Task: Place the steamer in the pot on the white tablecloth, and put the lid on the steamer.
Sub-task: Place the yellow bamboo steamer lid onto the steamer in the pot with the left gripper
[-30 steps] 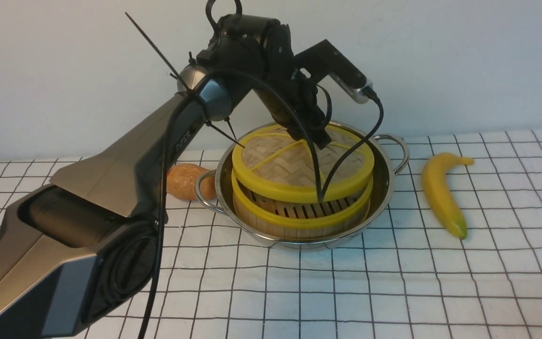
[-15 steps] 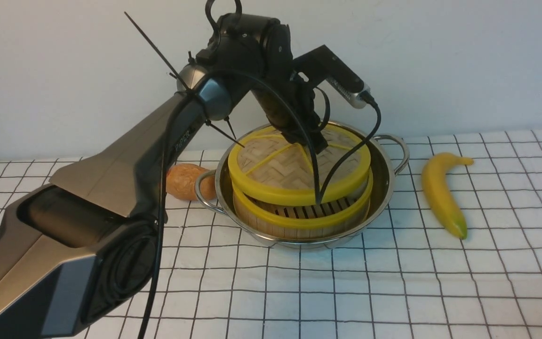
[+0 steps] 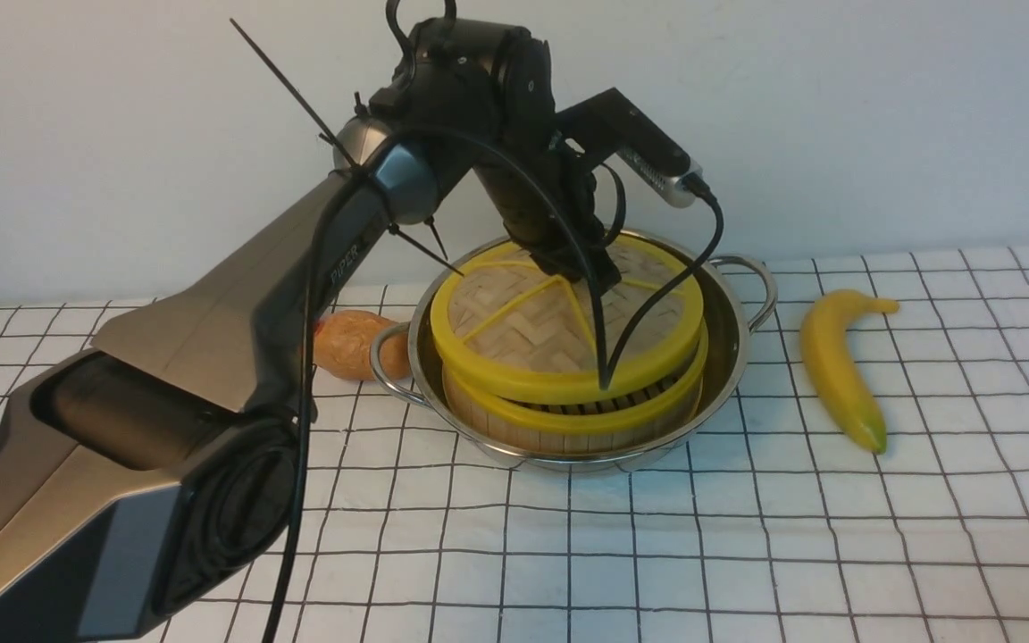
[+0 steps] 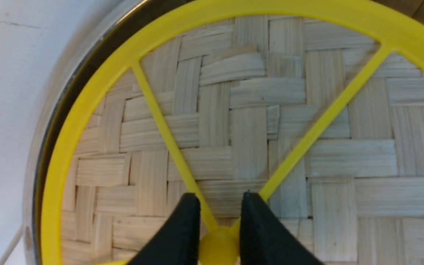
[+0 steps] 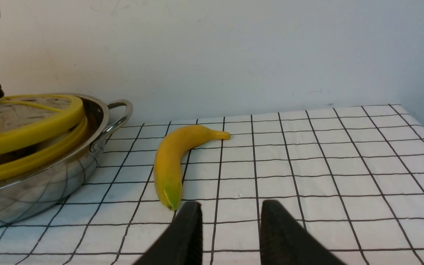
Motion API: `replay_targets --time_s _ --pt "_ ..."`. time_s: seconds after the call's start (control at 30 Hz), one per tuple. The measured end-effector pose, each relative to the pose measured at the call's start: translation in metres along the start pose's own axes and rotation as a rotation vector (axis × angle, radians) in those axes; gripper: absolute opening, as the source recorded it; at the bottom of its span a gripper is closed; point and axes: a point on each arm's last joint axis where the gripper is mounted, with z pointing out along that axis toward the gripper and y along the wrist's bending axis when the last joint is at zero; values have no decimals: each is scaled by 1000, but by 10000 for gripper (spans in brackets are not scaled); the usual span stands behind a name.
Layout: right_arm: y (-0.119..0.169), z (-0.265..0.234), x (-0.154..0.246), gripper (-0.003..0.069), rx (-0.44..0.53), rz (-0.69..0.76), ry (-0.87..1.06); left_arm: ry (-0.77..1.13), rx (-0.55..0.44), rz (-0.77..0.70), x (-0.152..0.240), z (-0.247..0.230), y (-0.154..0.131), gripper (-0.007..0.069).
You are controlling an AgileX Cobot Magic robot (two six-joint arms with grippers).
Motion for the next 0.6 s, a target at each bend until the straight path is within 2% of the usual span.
replay_targets --time_s 0.33,0.6 --pt "0 0 0 243 0 0 0 -6 2 11 -6 -18 -8 124" --pt "0 0 0 243 0 0 0 -18 52 7 -11 -17 -19 124"
